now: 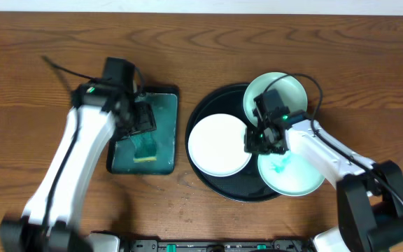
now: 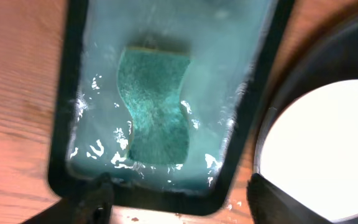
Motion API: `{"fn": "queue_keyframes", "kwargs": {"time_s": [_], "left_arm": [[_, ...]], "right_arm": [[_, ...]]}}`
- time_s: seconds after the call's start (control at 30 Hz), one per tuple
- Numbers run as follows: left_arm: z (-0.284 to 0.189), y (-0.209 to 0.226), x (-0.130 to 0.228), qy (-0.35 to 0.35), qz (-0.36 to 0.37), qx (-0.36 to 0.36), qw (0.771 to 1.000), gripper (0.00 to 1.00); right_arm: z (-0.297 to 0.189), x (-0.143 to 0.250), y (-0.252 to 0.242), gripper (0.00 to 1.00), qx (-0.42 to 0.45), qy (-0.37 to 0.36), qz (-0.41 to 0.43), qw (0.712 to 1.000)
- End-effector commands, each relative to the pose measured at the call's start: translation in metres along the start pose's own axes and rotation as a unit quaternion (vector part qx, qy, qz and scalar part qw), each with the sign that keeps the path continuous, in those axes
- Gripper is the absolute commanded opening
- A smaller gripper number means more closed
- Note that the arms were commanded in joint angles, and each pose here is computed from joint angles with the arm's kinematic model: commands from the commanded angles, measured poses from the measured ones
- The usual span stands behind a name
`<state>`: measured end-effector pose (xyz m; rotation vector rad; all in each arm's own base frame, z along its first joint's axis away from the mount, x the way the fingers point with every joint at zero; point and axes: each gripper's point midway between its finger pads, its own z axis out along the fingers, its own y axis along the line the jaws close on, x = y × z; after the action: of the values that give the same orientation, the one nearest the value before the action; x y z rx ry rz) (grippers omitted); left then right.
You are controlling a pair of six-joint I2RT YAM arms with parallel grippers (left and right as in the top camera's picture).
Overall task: Clean dirty plates on tray and stack at the side
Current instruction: 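Return the sponge to the green tray with the left gripper, then lift the white plate with right gripper and tilt it over the sponge tray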
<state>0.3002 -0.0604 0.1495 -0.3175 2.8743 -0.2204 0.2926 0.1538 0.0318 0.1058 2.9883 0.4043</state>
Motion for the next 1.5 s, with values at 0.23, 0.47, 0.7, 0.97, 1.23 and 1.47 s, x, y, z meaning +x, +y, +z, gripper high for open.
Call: {"fn": "queue_keyframes", "kwargs": {"time_s": [0.23,0.47,0.7,0.97,1.23,1.47], "left_arm": [[-0.109,-0.006,0.012,-0.166,0.017,0.07,0.983,0.8],[-0.134,-0.005,0.019,-0.209,0.021,0.087,0.974,0.8],[-0.136,-0.005,0.02,-0.211,0.021,0.088,0.973,0.8],[-0.136,-0.005,0.02,-0.211,0.021,0.088,0.973,0.81],[-0.136,-0.005,0.02,-0.211,0.021,0.088,0.973,0.81],[-0.136,-0.005,0.02,-0.211,0.021,0.088,0.973,0.8]], "right_arm": [[-0.103,-0.081,0.095,0.01,-0.056,-0.196,-0.092,0.975],[-0.1,-0.092,0.17,0.01,-0.066,-0.3,-0.161,0.938],[-0.102,-0.092,0.228,0.01,-0.006,-0.412,-0.291,0.864],[-0.142,-0.084,0.256,0.01,0.078,-0.506,-0.349,0.785],[-0.177,-0.08,0.264,0.01,0.146,-0.559,-0.363,0.731],[-0.195,-0.079,0.268,0.01,0.169,-0.583,-0.36,0.709]]}}
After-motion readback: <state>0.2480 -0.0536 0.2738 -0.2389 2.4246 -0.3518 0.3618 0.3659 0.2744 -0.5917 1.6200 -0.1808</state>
